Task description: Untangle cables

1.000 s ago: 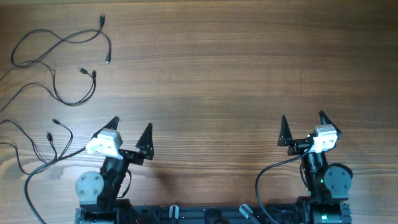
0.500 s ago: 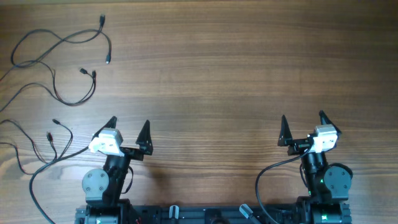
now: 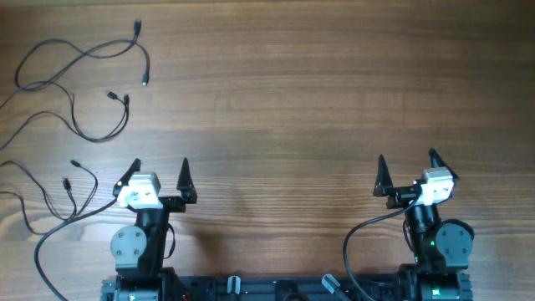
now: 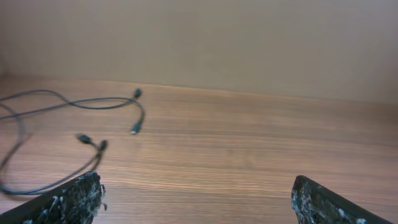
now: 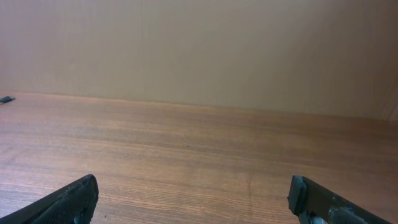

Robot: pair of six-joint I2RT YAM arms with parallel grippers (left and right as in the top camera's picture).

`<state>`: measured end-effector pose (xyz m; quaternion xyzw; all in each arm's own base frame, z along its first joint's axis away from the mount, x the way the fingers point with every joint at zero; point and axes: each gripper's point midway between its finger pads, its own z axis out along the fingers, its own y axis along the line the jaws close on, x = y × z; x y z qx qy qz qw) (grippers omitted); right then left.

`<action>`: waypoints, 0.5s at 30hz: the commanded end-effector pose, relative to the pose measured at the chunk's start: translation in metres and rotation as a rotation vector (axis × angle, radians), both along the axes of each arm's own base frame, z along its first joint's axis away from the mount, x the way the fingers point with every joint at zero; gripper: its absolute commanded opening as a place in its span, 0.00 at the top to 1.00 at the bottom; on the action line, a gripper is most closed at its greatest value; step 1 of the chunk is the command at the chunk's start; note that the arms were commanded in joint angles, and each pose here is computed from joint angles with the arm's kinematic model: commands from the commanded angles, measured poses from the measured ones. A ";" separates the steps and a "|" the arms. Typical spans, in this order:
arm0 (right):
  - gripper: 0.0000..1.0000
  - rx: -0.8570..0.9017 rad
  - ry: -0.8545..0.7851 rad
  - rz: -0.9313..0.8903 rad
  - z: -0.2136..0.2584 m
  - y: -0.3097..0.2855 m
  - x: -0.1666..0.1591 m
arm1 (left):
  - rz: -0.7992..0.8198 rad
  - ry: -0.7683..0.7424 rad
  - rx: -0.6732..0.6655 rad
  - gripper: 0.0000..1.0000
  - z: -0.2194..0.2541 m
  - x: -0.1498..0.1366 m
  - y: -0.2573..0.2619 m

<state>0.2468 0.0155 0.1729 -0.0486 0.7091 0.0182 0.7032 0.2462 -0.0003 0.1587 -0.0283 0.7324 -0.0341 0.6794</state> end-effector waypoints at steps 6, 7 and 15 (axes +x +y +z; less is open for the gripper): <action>0.00 -0.006 -0.014 -0.022 0.003 -0.004 0.000 | 0.108 -0.003 0.077 0.00 -0.001 -0.001 0.018; 0.00 -0.006 -0.014 -0.022 0.003 -0.004 0.000 | 0.098 -0.003 0.077 0.00 -0.001 -0.001 0.016; 0.00 -0.006 -0.014 -0.022 0.003 -0.004 0.000 | 0.063 -0.001 0.074 0.00 -0.001 0.000 0.010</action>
